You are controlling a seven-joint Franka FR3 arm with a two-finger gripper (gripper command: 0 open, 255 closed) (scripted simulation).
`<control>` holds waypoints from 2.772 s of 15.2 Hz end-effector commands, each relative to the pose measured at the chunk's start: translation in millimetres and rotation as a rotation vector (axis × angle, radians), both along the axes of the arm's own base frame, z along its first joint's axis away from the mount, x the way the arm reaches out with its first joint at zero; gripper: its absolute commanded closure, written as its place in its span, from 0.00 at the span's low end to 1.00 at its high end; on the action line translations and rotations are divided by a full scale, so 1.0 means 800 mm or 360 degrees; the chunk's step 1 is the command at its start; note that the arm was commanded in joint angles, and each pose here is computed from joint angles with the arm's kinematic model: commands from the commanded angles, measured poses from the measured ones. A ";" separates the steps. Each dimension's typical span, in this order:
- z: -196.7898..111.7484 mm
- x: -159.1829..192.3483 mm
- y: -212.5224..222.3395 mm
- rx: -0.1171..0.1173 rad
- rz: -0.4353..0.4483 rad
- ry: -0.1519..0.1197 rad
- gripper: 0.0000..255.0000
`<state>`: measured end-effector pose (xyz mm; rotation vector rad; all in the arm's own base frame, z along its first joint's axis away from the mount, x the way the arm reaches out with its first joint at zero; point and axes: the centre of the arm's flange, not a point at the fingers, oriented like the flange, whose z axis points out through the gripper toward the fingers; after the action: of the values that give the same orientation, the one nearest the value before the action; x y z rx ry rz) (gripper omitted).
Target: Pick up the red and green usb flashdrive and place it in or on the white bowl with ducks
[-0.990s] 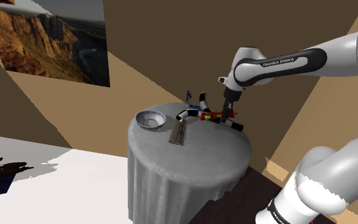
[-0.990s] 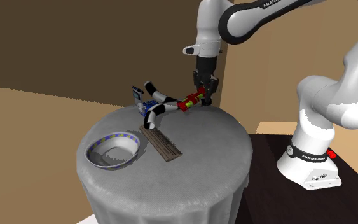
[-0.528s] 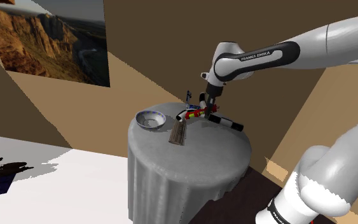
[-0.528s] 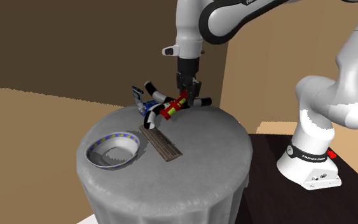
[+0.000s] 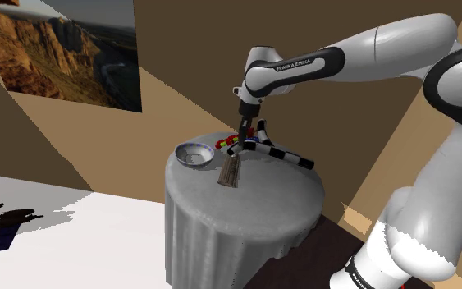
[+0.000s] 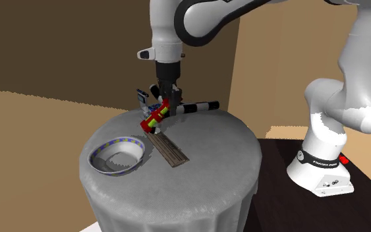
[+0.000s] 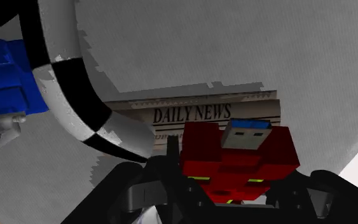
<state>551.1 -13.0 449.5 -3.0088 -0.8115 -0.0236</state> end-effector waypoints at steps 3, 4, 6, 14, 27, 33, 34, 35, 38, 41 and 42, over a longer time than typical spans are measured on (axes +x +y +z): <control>0.002 0.056 0.038 0.0001 0.0000 -0.0001 1.00; 0.002 0.070 0.048 0.0001 0.0000 -0.0001 1.00; 0.004 0.096 0.067 0.0001 0.0000 -0.0001 1.00; -0.005 0.171 0.121 0.0001 0.0000 -0.0001 1.00; -0.109 0.182 0.178 0.0122 -0.0468 -0.0592 0.00; -0.137 0.194 0.179 0.0122 -0.0468 -0.0592 0.00; -0.137 0.194 0.179 0.0122 -0.0468 -0.0592 0.00; -0.137 0.194 0.179 0.0122 -0.0468 -0.0592 0.00; -0.137 0.194 0.179 0.0122 -0.0468 -0.0592 0.00; -0.137 0.194 0.179 0.0122 -0.0468 -0.0592 1.00; -0.137 0.194 0.179 0.0122 -0.0468 -0.0592 1.00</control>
<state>706.1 130.4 340.6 -3.0581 -0.3600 -0.6205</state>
